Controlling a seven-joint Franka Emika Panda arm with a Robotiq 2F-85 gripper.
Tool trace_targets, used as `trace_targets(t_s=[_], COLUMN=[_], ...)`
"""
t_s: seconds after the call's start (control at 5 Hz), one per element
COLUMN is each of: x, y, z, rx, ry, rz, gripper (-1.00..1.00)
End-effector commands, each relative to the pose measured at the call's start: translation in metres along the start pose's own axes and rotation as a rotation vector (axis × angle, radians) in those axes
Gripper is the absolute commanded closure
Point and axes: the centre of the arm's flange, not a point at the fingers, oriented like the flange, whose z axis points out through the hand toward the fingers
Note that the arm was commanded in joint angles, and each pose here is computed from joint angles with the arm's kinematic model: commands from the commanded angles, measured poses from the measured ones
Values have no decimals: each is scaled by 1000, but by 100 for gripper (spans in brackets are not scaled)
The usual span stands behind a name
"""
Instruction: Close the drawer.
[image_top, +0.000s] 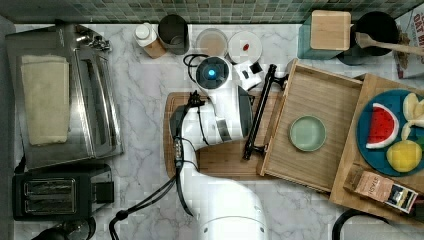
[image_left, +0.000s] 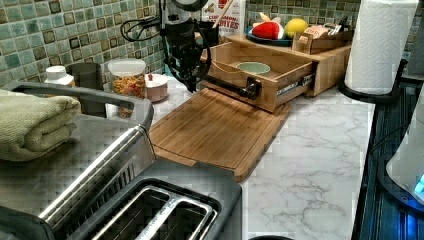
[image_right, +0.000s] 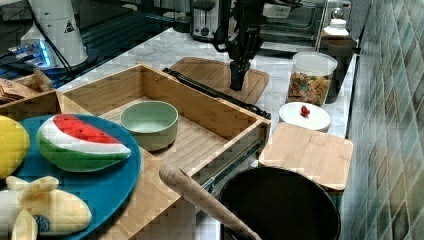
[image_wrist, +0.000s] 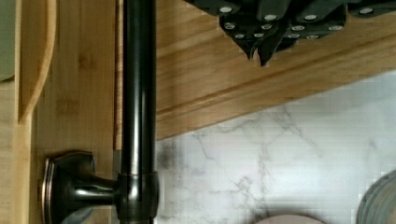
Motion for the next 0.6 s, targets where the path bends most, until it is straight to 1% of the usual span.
trace_targets(t_s=[0.2, 0.4, 0.6], x=[-8, -7, -2], y=[146, 170, 204], z=[11, 17, 28], rx=[67, 93, 114], ry=[71, 53, 17], rz=[5, -1, 20], gripper=[100, 100, 100])
